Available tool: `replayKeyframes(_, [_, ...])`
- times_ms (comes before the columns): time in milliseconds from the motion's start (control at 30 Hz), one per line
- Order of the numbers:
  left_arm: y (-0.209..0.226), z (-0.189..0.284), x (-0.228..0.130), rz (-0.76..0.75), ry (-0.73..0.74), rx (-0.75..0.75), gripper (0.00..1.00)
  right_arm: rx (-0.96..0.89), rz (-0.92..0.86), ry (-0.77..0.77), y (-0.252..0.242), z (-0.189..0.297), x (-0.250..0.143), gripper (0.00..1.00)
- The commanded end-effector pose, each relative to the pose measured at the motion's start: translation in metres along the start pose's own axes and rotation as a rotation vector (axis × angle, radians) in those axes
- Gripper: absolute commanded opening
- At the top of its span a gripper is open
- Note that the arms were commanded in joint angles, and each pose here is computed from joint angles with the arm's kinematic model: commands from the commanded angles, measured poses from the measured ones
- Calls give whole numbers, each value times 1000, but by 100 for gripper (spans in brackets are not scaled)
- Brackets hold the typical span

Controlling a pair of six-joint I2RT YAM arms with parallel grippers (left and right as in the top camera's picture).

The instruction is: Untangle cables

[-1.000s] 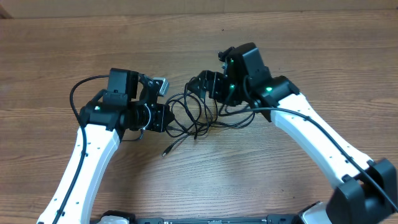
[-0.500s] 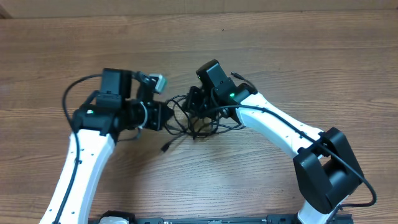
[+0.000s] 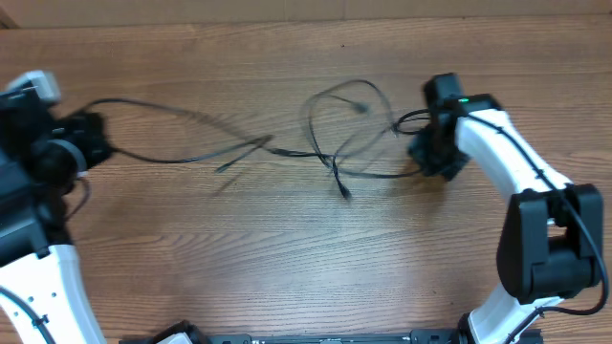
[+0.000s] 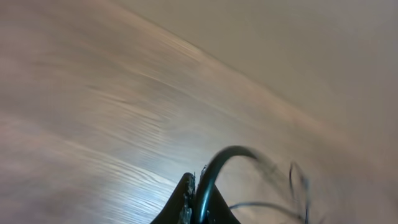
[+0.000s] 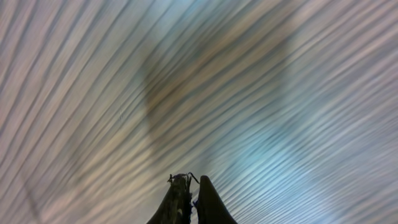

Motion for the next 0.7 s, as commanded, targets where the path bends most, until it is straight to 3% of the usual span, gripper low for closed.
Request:
replayKeyframes(0, [28,21,10,254,-88,110,4,-39,-27,-54,-14,0,22,4])
replayKeyframes(133, [45,34,14,366,-143,44,4,-40,-56,-60,-19,0,31,4])
replayKeyframes(367, [80,54,14,540,-226,157,4,-48,-57,-72,-20,0,32,4])
replayKeyframes(433, [90,59,8,655,-235,218,4,-47,-58,-72,-20,0,32,6])
replayKeyframes(567, [96,63,0,822,-229,251,4,-51,-55,-62,-20,0,31,18])
replayKeyframes(667, [99,67,-2,823,-249,322,4,-57,-54,-59,-21,0,30,38])
Point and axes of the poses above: each gripper's point midway between its finger pads, its own z axis back along the fingers, its own y axis along the line the jaws close on, x = y × z, the point moved 10 cm from there along z, back along the fingers, and after that the axes turned 12 degrees about -z, right-handed, at the moved point
